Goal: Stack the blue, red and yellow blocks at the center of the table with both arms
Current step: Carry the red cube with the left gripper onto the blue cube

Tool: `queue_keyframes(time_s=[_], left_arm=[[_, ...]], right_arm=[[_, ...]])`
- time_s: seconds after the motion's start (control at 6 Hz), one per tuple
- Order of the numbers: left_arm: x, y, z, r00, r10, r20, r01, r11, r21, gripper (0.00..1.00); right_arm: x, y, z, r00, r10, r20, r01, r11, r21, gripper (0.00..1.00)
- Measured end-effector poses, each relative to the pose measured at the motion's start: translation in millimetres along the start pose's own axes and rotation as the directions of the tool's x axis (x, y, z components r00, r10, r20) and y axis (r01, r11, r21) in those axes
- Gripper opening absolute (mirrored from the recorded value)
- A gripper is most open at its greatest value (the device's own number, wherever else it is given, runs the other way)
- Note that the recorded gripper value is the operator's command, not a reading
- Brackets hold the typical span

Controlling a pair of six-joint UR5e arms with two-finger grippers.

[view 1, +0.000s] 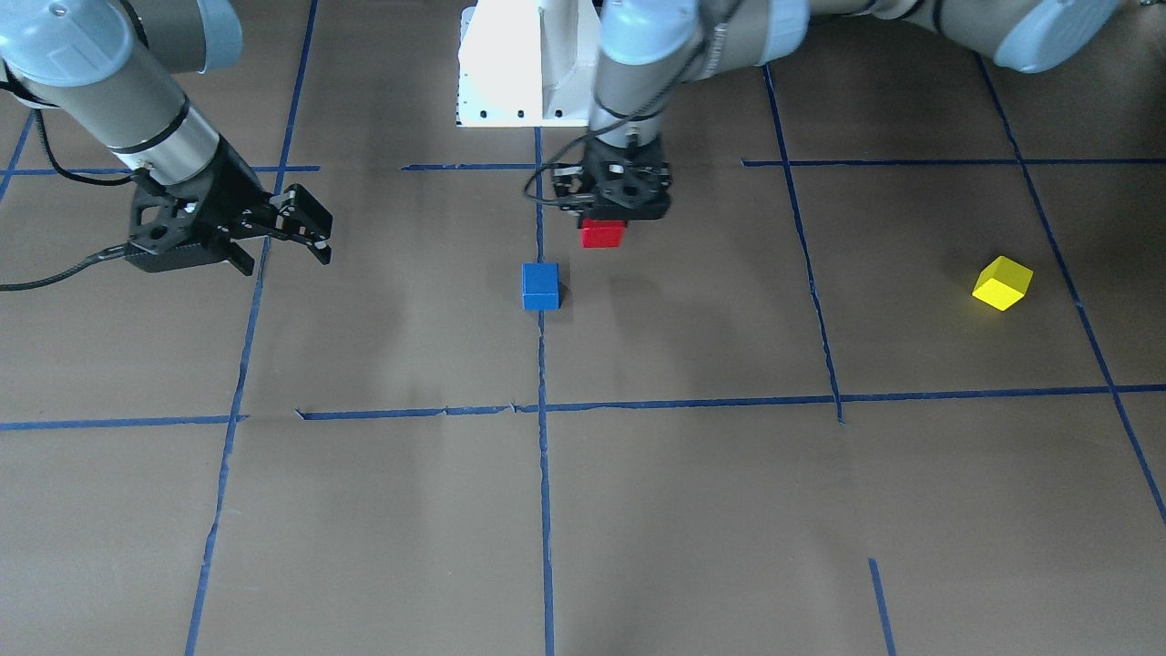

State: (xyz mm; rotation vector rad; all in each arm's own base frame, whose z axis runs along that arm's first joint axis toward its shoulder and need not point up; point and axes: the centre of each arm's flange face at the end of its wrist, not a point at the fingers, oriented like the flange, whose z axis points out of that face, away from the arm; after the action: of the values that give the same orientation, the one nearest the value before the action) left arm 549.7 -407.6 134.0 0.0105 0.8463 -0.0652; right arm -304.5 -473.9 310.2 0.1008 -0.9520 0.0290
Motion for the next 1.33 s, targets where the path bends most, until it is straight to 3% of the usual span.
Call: queue_keyframes(time_s=[0.17,0.67,1.33], left_arm=[[32,-5,8,1.000,-0.015,0.021,0.015,1.000,0.014,0.04],[46,-18,30,0.998,-0.016,0.062,0.013,0.999,0.045,0.04],[47,-20,36,0.998,0.051,0.038,-0.053,0.997,0.053,0.04]], right_arm=[[9,-2,-3,1.000,-0.006,-0.008,0.006,1.000,0.006,1.00],[18,3,-4,1.000,-0.011,-0.014,0.011,1.000,0.004,1.00],[17,4,-4,1.000,-0.013,-0.014,0.013,1.000,0.002,1.00]])
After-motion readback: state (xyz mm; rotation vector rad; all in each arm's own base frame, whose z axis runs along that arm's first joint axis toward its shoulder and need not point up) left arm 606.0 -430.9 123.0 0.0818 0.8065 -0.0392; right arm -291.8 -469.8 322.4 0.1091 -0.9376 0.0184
